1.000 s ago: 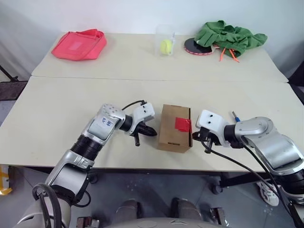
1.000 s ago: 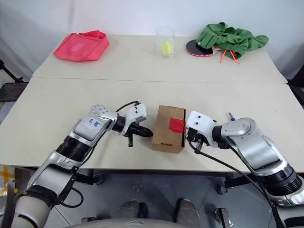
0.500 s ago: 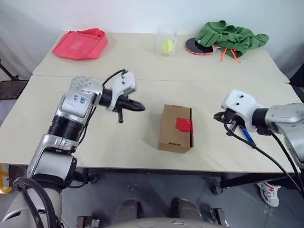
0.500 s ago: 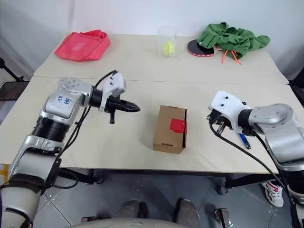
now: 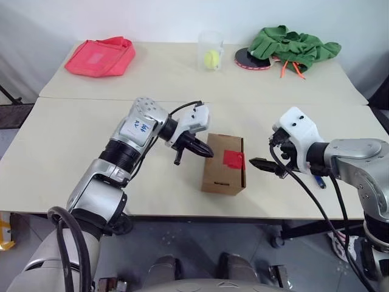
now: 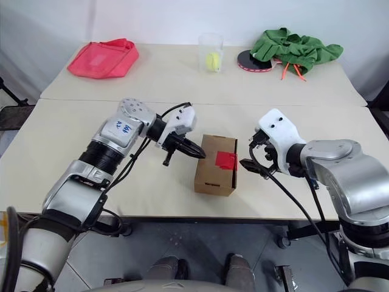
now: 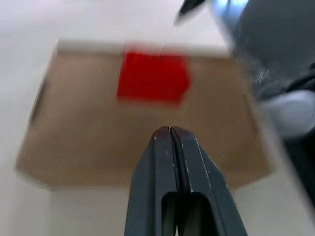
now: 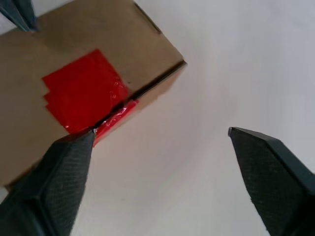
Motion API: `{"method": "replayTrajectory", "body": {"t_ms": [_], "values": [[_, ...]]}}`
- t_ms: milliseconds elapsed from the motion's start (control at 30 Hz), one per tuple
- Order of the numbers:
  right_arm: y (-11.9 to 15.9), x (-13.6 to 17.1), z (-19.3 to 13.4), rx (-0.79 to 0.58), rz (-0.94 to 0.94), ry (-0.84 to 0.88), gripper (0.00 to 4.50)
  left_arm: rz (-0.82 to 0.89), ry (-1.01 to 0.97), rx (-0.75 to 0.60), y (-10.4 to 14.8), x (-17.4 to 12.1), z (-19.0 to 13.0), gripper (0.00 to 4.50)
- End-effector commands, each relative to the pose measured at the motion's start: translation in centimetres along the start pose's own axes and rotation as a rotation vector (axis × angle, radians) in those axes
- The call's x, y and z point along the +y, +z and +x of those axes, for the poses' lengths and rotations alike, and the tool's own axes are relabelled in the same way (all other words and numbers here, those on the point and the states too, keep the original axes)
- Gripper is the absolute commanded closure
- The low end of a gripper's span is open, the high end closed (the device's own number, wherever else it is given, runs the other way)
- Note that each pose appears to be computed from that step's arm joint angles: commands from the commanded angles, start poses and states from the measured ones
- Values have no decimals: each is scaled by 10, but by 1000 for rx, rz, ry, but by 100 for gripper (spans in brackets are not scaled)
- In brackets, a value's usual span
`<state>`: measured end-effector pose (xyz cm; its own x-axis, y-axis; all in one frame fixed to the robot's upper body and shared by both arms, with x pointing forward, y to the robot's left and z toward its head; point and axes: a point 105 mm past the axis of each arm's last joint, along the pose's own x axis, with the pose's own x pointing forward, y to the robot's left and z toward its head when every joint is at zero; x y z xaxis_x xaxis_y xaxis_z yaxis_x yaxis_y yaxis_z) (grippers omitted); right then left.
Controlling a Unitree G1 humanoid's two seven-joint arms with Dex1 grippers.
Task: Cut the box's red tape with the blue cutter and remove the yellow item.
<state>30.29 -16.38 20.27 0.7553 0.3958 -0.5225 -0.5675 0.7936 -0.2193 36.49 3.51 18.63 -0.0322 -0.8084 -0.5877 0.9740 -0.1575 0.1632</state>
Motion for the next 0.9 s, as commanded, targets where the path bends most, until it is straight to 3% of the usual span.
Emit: {"method": "replayTrajectory", "body": {"t_ms": [33, 400, 900], "values": [[5, -5, 0, -39, 52, -57, 6, 53, 24, 30, 9, 9, -3, 450], [-5, 1, 20, -38, 168, -79, 6, 95, 16, 43, 15, 15, 13, 450], [-29, 8, 22, 63, 158, -60, 6, 128, -7, 112, 6, 14, 19, 450]]}}
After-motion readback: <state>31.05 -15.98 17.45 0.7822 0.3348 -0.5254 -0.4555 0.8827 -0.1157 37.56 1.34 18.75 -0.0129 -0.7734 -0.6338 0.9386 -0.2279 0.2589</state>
